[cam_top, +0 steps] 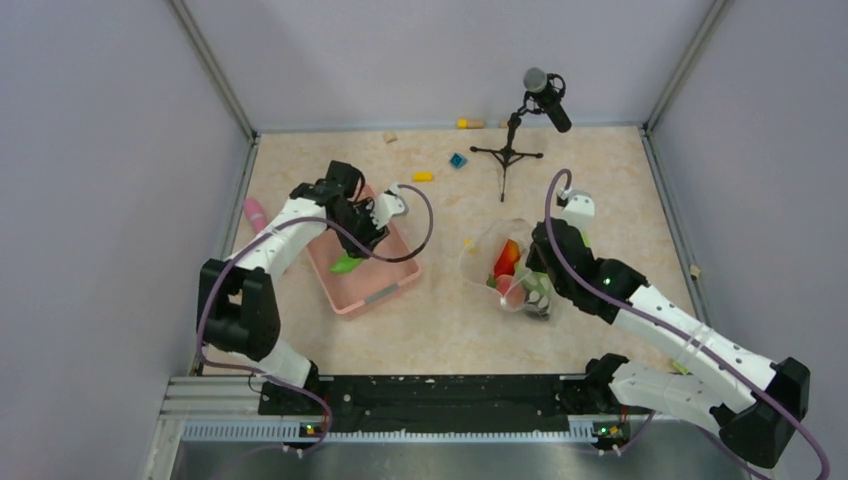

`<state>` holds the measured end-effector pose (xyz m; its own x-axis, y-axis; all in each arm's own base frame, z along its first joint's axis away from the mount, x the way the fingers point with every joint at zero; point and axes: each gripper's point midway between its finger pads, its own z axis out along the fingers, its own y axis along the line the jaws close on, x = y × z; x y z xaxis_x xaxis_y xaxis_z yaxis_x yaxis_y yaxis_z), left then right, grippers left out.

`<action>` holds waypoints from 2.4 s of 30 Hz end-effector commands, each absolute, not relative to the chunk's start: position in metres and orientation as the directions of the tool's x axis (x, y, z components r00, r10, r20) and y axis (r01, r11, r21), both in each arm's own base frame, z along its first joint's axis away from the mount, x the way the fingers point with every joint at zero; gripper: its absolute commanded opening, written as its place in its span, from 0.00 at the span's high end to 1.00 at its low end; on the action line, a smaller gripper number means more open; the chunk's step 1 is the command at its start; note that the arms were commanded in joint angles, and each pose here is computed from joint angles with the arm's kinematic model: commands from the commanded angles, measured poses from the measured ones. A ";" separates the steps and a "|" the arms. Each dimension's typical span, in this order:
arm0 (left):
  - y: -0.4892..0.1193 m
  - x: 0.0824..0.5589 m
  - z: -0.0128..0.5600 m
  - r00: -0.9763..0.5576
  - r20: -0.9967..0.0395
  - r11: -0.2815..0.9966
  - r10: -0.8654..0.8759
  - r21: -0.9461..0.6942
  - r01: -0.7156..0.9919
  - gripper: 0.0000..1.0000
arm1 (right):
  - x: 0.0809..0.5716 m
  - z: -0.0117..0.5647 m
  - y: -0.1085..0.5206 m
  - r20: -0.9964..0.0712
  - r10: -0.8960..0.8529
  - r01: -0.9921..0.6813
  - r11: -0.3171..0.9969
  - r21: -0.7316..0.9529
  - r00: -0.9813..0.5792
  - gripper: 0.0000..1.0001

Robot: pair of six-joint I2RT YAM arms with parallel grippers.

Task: Place the food in the zip-top bag and seal the zipper
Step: Pick up the fake vegetable from the bin, then place the fake vegetable in the zipper food storage bag.

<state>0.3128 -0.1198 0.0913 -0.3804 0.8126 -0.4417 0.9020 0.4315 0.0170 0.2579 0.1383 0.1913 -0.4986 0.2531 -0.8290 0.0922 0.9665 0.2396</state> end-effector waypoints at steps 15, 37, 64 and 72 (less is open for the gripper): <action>-0.184 0.353 0.315 -0.015 -0.973 0.650 0.231 0.143 0.747 1.00 | 0.257 0.198 0.128 -0.839 0.290 0.128 0.957 0.261 -0.459 1.00; -0.271 0.274 0.432 -0.132 -0.782 0.475 -0.609 -0.494 0.728 1.00 | 0.245 0.198 0.120 -0.823 0.378 0.136 0.925 0.354 -0.424 1.00; -0.410 0.239 0.282 -0.185 -0.854 0.661 -0.487 -0.499 0.561 1.00 | 0.234 0.216 0.135 -0.775 0.487 0.039 0.855 0.516 -0.402 1.00; -0.432 0.212 0.261 -0.232 -0.876 0.629 -0.423 -0.468 0.621 0.86 | 0.235 0.219 0.132 -0.770 0.508 0.055 0.846 0.531 -0.386 1.00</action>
